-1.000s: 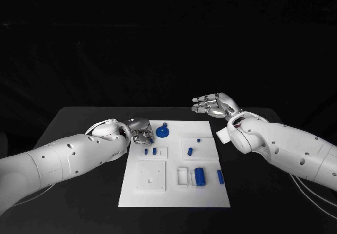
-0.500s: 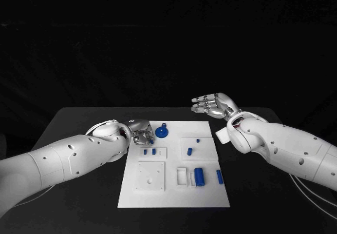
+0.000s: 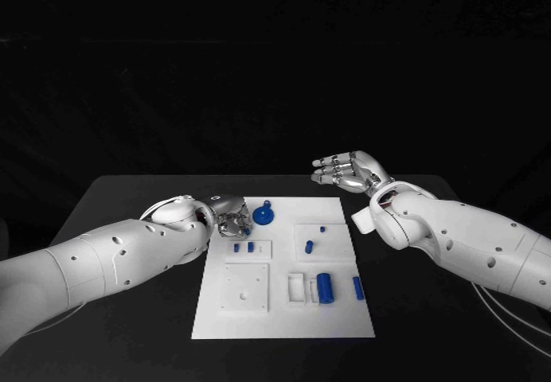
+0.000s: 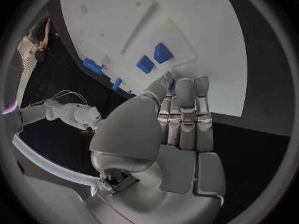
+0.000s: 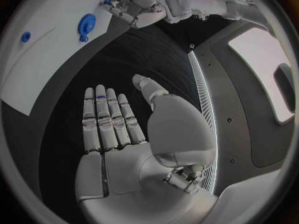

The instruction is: Assemble the parts on the task board

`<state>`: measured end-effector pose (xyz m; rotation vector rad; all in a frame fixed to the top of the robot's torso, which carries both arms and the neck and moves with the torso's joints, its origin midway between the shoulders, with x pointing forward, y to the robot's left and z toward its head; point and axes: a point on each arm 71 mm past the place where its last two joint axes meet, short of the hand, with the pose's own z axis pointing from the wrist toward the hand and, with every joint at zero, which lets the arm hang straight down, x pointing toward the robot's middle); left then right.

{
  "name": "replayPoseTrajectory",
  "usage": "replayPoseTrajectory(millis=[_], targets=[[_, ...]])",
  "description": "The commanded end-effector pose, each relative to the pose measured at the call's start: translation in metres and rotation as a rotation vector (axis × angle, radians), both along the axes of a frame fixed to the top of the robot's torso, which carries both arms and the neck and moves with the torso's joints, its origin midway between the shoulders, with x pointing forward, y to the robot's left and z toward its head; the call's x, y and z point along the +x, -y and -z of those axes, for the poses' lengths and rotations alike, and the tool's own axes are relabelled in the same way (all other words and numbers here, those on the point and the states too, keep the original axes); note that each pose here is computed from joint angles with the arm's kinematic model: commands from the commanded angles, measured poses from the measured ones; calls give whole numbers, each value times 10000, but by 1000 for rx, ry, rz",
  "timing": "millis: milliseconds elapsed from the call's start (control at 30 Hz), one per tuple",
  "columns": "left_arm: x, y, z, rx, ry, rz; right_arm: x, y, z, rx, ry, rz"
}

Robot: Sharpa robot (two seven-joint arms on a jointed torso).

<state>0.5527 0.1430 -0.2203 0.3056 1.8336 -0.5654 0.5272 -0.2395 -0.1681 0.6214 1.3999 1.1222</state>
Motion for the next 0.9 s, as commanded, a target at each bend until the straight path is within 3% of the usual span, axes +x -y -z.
replayPoseTrajectory(millis=[33, 700, 900], targets=[[-34, 0, 91, 48, -44, 9, -6, -14, -7, -5, 10, -18], [-11, -86, 66, 28, -3, -20, -1, 0, 3, -14, 5, -13], [28, -187, 47, 15, 19, -49, 14, 13, 60, -112, -26, -44]])
